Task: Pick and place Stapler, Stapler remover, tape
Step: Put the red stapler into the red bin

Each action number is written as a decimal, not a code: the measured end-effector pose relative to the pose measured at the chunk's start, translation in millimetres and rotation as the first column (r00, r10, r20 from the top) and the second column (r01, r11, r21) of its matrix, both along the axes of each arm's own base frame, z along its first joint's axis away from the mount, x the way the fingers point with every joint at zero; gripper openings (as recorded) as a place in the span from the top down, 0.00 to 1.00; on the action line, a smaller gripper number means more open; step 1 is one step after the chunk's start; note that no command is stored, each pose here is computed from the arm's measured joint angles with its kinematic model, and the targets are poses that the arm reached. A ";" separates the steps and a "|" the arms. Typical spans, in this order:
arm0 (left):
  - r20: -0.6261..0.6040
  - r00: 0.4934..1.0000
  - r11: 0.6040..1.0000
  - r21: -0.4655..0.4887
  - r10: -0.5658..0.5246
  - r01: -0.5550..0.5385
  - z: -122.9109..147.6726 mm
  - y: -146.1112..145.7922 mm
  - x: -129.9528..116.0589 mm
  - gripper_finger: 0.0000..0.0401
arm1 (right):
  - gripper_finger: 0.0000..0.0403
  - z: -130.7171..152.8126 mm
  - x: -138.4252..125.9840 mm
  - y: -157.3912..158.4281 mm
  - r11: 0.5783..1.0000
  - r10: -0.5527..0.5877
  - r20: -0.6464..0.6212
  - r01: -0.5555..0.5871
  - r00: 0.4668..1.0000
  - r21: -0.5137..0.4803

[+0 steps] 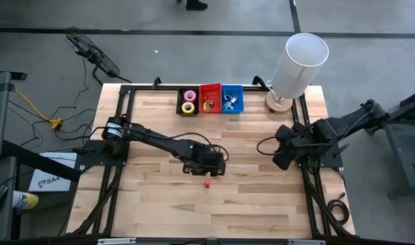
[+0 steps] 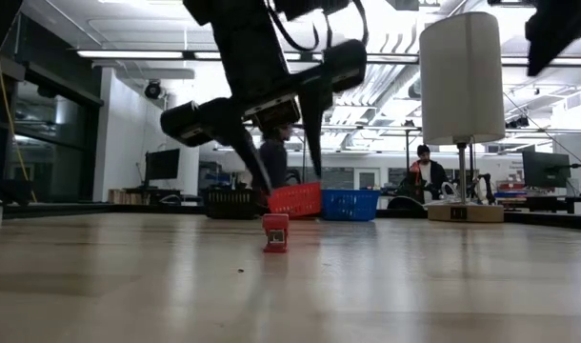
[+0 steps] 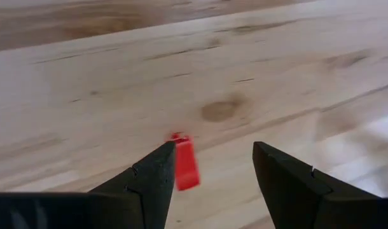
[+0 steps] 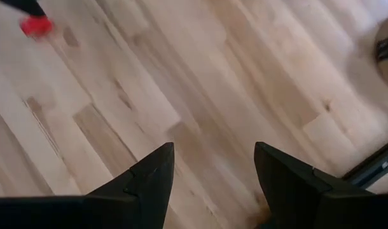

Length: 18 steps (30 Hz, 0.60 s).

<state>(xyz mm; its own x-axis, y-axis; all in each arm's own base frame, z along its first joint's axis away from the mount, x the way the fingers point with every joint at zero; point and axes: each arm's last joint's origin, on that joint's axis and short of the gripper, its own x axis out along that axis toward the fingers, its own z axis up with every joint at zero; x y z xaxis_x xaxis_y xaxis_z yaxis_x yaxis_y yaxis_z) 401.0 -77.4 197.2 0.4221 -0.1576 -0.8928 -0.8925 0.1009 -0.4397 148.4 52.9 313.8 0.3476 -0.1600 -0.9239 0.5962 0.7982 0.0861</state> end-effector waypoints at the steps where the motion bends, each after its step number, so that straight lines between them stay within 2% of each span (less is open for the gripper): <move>1: -0.025 1.000 1.000 -0.003 -0.008 0.008 -0.9 -0.1 1.2 0.49 | 0.48 -3.9 -0.4 0.4 1.000 0.004 -0.017 -0.004 1.000 0.011; 4: -0.074 0.997 1.000 -0.009 -0.018 0.017 0.5 -0.8 2.5 0.49 | 0.48 -16.3 -2.3 1.0 0.999 0.005 -0.044 -0.003 0.999 0.046; 9: -0.059 0.998 0.999 -0.026 -0.019 0.018 2.2 -4.0 6.0 0.49 | 0.48 -28.7 -7.6 -0.8 0.997 -0.020 -0.024 0.022 1.000 0.075; 18: -0.112 0.994 0.999 -0.040 -0.007 0.003 -10.0 -16.6 4.6 0.49 | 0.48 -28.0 -19.2 -6.1 0.995 -0.041 0.045 0.036 0.998 0.094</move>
